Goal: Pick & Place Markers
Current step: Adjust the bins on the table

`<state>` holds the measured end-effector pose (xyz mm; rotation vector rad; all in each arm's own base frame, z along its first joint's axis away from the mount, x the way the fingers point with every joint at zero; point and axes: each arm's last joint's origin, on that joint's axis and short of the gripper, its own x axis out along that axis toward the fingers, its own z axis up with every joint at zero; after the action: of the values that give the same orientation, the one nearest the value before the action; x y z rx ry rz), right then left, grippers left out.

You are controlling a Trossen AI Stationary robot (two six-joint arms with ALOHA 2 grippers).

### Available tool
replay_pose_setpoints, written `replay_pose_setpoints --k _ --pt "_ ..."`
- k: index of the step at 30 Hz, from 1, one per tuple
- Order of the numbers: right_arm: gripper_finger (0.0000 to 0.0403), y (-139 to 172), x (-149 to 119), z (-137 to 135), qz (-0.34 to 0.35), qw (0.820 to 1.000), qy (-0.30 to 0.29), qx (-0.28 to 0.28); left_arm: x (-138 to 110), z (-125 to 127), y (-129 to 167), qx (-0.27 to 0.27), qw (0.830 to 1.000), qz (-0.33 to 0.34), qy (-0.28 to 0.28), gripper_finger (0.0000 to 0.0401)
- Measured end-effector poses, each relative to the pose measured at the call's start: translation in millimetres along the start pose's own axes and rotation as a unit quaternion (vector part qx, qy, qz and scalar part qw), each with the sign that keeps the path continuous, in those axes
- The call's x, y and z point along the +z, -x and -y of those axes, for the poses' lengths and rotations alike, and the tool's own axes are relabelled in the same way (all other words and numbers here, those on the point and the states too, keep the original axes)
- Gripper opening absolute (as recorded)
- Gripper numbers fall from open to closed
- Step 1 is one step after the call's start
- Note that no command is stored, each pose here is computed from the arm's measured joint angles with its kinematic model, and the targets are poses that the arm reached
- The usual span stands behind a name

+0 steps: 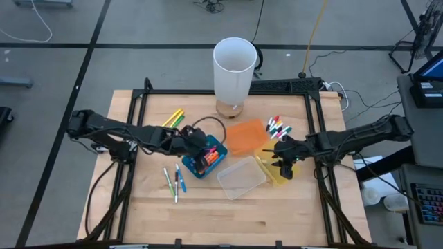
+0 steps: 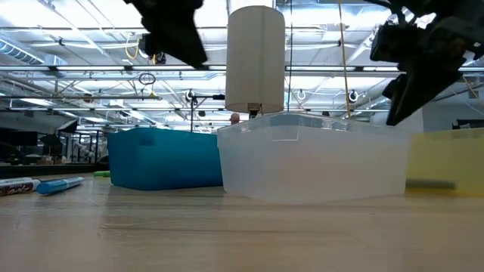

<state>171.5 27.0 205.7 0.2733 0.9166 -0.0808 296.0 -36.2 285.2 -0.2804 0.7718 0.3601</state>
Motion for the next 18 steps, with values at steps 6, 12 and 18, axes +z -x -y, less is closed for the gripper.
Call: replay_pose_setpoints --k 6,12,18 --pt "0.0200 4.8 2.0 -2.2 0.014 0.999 0.029 0.031 -13.5 -9.2 10.3 0.035 0.997 -0.065 0.027 0.0091" --pt "0.0199 12.0 -5.8 1.3 -0.010 0.999 0.030 0.026 -36.0 -27.1 19.2 0.153 0.971 -0.158 0.095 0.0064" --pt "0.0179 14.2 -0.6 0.4 0.026 0.998 0.050 0.023 -49.1 -41.5 24.2 0.266 0.939 -0.157 0.148 0.0018"
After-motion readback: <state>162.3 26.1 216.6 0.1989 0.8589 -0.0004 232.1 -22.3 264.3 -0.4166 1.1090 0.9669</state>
